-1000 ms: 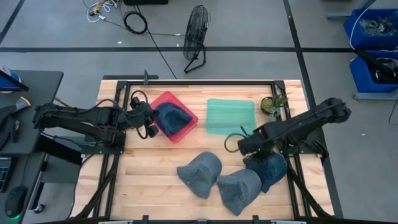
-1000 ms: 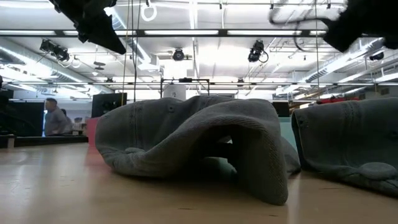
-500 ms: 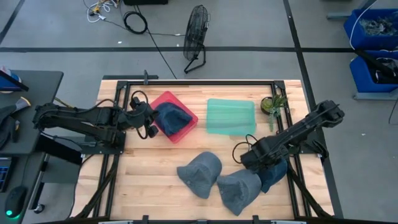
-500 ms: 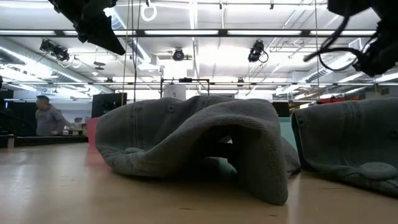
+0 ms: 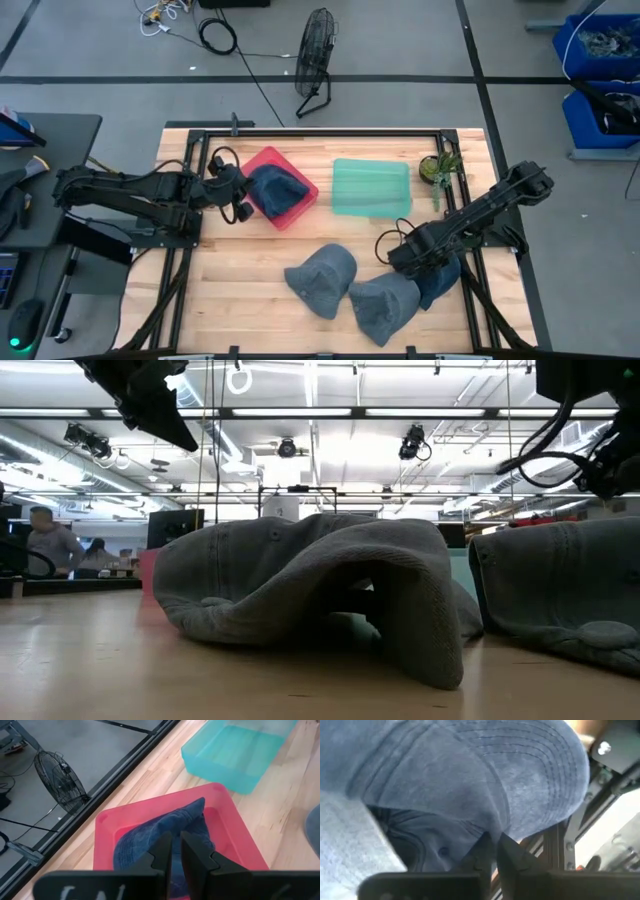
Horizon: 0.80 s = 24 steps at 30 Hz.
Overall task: Pick & Place hat
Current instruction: Put the blue into the red bin
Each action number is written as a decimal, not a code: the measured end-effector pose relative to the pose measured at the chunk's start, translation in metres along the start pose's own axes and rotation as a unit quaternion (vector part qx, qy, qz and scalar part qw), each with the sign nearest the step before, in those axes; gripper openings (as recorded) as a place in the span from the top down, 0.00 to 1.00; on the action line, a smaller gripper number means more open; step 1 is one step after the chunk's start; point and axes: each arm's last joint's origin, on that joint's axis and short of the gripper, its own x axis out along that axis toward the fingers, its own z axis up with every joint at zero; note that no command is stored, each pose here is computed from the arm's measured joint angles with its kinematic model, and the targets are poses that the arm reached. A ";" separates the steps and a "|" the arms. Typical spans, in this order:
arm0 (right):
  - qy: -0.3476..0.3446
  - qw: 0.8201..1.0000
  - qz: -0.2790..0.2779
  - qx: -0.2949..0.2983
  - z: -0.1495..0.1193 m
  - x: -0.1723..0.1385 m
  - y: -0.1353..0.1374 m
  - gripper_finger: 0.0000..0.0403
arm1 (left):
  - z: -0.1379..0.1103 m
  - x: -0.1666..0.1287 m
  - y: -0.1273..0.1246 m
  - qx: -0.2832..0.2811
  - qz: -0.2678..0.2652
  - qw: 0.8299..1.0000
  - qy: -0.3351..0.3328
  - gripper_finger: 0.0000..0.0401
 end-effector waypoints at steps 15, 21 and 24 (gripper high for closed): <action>-0.069 0.984 0.106 -0.129 -0.017 -0.072 0.021 0.99 | 0.001 0.000 0.000 -0.007 -0.002 1.000 -0.005 0.90; -0.230 0.940 0.189 -0.168 -0.014 -0.115 0.033 1.00 | 0.007 0.000 -0.003 -0.034 -0.016 0.999 -0.031 0.90; -0.287 0.913 0.223 -0.186 -0.003 -0.126 0.041 1.00 | 0.014 0.000 -0.007 -0.012 -0.046 0.998 -0.052 0.90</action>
